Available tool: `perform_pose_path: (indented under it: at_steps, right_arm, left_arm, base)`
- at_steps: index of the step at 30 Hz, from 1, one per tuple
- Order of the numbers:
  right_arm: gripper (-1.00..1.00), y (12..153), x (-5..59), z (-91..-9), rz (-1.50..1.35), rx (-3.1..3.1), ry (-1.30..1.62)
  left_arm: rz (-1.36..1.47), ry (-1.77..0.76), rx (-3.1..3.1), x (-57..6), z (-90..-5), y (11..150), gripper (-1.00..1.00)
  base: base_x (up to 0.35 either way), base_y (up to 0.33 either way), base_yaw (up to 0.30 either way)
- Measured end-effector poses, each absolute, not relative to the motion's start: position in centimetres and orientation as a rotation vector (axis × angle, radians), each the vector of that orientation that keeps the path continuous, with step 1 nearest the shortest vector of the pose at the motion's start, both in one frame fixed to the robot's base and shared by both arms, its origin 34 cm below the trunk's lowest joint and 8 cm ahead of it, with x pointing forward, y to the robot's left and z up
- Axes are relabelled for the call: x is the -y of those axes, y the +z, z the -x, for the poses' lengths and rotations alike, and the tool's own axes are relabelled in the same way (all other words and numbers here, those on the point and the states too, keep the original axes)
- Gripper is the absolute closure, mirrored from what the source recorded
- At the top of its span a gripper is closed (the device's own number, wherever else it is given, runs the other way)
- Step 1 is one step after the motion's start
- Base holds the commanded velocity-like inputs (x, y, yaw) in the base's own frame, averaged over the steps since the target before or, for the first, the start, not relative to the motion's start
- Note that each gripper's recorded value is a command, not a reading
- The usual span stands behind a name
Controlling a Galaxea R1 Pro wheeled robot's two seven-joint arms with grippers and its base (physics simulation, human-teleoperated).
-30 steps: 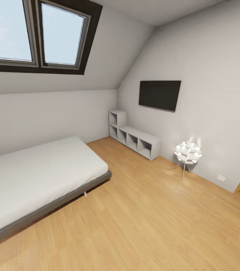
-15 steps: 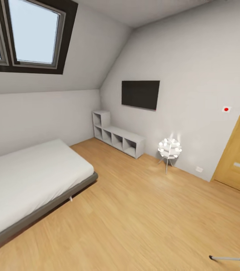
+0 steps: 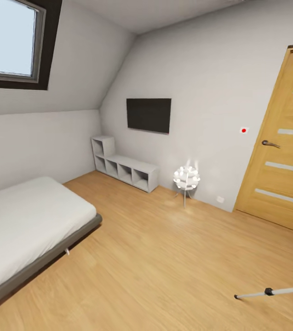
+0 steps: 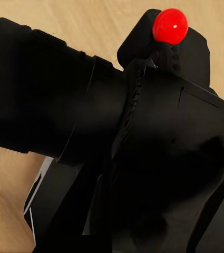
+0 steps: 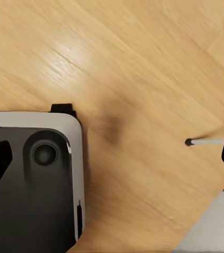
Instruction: Attach the digital camera to the camera tripod in the bedroom.
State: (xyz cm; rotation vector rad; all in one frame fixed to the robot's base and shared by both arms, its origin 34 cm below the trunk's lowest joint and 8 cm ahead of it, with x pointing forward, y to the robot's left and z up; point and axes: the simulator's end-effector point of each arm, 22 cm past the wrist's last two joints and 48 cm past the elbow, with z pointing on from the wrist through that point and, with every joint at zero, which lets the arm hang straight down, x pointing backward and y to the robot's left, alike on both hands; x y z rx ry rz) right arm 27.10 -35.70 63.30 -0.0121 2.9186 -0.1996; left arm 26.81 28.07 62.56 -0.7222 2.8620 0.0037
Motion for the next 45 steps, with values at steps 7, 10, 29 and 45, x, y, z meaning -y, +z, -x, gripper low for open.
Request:
perform_pose_path:
  at_steps: [7, 10, 29, 45]
  right_arm:
    - [-1.00, 63.31, 35.71, -27.11, 0.012, -2.918, -0.200]
    - [-1.00, 63.31, 35.71, -27.11, 0.012, -2.918, -0.200]
    - [-1.00, 63.30, 35.70, -27.08, 0.013, -2.920, -0.199]
    - [-1.00, 63.27, 35.68, -26.98, 0.015, -2.924, -0.199]
  left_arm:
    - [0.719, 0.001, -2.863, -27.98, -26.84, 62.56, 1.00]
    - [0.718, 0.000, -2.863, -27.95, -26.85, 62.56, 1.00]
    - [0.745, 0.007, -2.857, -28.34, -26.78, 62.56, 1.00]
    - [0.763, 0.001, -2.851, -28.27, -26.83, 62.57, 1.00]
  base:
    - [0.000, 0.000, -0.295]
    - [0.000, 0.000, -0.295]
    - [0.000, 0.000, -0.295]
    - [0.000, 0.000, -0.295]
